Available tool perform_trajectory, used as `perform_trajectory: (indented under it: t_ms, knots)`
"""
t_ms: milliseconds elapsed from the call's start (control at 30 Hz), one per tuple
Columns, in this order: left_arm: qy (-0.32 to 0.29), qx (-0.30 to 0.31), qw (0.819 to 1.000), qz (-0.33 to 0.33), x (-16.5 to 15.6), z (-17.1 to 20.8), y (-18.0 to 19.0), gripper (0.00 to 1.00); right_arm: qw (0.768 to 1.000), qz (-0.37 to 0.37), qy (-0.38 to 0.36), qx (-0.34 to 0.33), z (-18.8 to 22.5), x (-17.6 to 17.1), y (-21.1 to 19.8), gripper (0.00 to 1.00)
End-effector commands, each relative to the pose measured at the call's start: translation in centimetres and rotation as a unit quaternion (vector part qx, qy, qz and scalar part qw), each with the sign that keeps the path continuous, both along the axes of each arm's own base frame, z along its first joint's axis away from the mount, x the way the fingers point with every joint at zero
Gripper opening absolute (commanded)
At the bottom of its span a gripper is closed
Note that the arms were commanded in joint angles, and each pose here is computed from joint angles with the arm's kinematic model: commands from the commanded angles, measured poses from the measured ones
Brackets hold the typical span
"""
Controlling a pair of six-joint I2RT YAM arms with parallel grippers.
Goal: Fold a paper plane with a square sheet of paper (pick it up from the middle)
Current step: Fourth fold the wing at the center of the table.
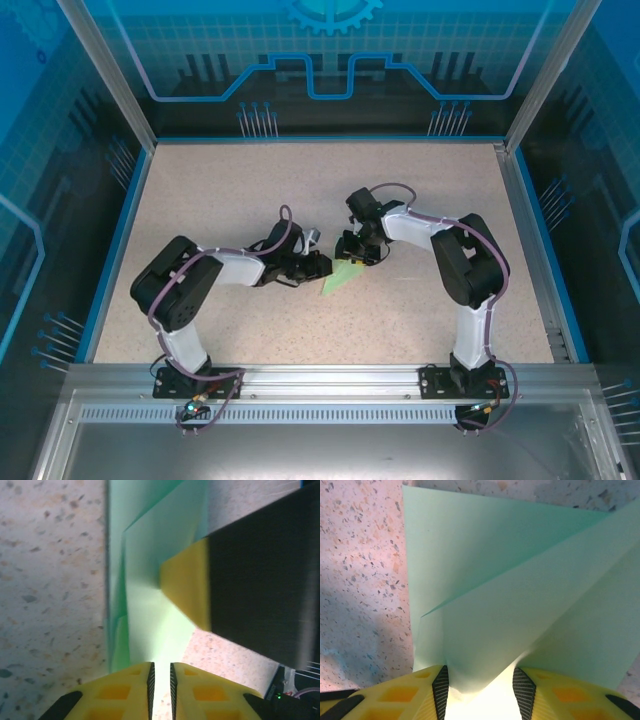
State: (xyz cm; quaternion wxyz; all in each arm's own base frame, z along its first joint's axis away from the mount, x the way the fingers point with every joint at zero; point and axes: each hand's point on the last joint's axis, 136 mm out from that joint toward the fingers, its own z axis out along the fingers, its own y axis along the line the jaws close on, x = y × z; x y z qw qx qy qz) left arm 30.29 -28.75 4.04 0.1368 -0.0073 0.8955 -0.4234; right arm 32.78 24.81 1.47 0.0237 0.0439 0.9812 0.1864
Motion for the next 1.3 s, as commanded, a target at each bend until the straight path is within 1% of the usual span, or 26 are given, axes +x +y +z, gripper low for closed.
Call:
perform_trajectory:
  t_ms: [0, 200, 400, 600, 867, 1267]
  knots:
    - [-0.029, -0.007, 1.000, 0.008, 0.4, 2.4, 0.1, 0.20, 0.997, 0.009, 0.062, -0.055, -4.2, -2.7, -1.8, 0.44]
    - [-0.034, -0.024, 0.999, 0.012, 0.5, 3.0, -0.1, 0.18, 0.996, 0.015, 0.071, -0.057, -4.3, -2.7, -1.6, 0.45]
    - [-0.024, -0.027, 0.999, 0.008, 0.4, 2.2, -0.4, 0.14, 0.995, 0.020, 0.080, -0.062, -4.6, -2.8, -1.7, 0.48]
    - [-0.014, -0.029, 0.999, -0.006, 0.1, 1.5, -0.7, 0.11, 0.993, 0.023, 0.092, -0.067, -5.1, -3.1, -1.6, 0.48]
    - [0.000, -0.017, 0.999, -0.032, -0.5, 0.3, -1.5, 0.10, 0.992, 0.024, 0.097, -0.071, -5.3, -3.1, -1.6, 0.48]
    - [0.019, 0.017, 0.999, -0.027, -0.5, -1.3, -1.0, 0.10, 0.991, 0.025, 0.103, -0.079, -5.6, -3.2, -1.8, 0.48]
